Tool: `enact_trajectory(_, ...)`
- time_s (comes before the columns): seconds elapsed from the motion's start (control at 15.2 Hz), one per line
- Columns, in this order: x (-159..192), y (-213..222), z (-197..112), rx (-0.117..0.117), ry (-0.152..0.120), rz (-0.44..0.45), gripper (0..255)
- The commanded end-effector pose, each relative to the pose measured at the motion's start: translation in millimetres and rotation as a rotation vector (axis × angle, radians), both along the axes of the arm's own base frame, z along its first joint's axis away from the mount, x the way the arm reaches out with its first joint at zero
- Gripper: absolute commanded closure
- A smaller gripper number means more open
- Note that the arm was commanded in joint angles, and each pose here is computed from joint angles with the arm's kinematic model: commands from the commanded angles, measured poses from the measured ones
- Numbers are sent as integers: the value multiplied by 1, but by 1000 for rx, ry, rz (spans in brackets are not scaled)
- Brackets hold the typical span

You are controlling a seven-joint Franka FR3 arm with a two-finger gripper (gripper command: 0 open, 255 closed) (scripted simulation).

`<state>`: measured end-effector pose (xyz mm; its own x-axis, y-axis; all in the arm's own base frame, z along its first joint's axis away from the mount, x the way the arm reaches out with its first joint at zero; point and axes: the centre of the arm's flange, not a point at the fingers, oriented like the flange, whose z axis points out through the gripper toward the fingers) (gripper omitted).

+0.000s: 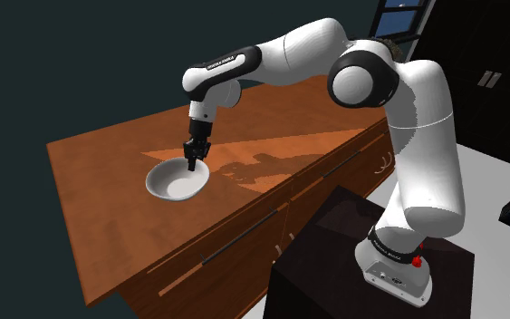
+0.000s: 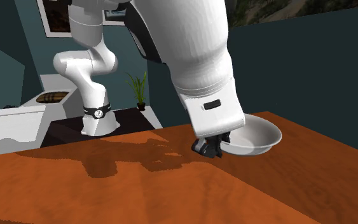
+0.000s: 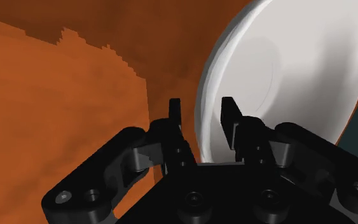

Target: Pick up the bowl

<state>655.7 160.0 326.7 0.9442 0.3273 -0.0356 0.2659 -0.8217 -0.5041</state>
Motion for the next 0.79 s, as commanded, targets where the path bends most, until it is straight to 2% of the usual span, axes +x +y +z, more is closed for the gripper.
enact_trajectory(0.0, 0, 0, 0, 0, 0, 0, 255)
enact_trajectory(0.46, -1, 1, -1, 0, 0, 0, 255)
enact_trajectory(0.73, -1, 1, 21, 0, 0, 0, 255)
